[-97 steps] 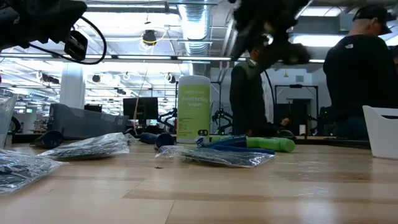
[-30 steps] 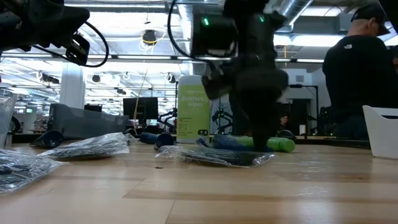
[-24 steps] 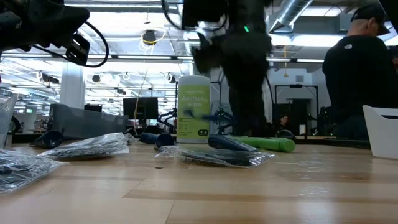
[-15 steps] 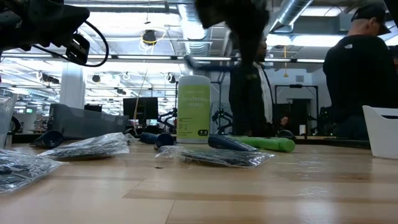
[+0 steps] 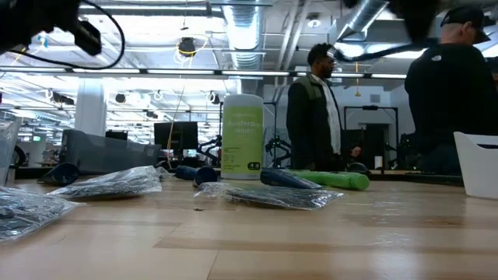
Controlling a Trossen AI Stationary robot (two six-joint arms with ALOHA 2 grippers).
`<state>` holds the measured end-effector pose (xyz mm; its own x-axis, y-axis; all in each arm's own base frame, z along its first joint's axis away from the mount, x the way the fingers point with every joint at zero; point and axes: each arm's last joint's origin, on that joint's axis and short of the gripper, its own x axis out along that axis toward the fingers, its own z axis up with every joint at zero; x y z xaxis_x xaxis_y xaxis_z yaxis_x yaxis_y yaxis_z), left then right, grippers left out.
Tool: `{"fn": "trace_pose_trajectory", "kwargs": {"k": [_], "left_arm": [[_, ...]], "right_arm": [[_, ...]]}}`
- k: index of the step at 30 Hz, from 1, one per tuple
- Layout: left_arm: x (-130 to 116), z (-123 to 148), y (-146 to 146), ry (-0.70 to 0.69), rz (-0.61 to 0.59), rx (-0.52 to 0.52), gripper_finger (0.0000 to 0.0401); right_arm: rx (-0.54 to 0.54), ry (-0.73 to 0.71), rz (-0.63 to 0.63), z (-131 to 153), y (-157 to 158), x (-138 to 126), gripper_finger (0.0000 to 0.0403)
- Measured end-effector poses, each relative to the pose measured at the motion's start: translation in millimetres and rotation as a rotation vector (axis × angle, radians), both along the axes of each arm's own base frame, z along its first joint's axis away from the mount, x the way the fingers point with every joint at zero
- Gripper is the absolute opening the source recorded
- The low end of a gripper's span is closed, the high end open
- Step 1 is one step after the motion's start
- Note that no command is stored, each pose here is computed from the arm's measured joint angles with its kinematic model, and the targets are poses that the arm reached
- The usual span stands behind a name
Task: Pick & Place Travel size toiletries
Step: Put the blue razor into the white bin
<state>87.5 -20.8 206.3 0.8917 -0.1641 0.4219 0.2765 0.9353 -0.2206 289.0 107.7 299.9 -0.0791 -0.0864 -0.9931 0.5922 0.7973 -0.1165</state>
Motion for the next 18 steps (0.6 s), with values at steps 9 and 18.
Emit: {"fn": "trace_pose_trajectory", "kwargs": {"k": [9, 18], "left_arm": [[-7.9, 11.1, 1.8, -0.135, -0.009, -0.030, 0.0003], [-8.5, 11.9, 1.9, -0.144, -0.008, -0.033, 0.0003]], "right_arm": [[-0.075, 0.049, -0.554, -17.1, 19.0, -65.9, 0.0013], [-0.122, 0.174, -0.664, -42.0, 34.8, -96.9, 0.0014]]}}
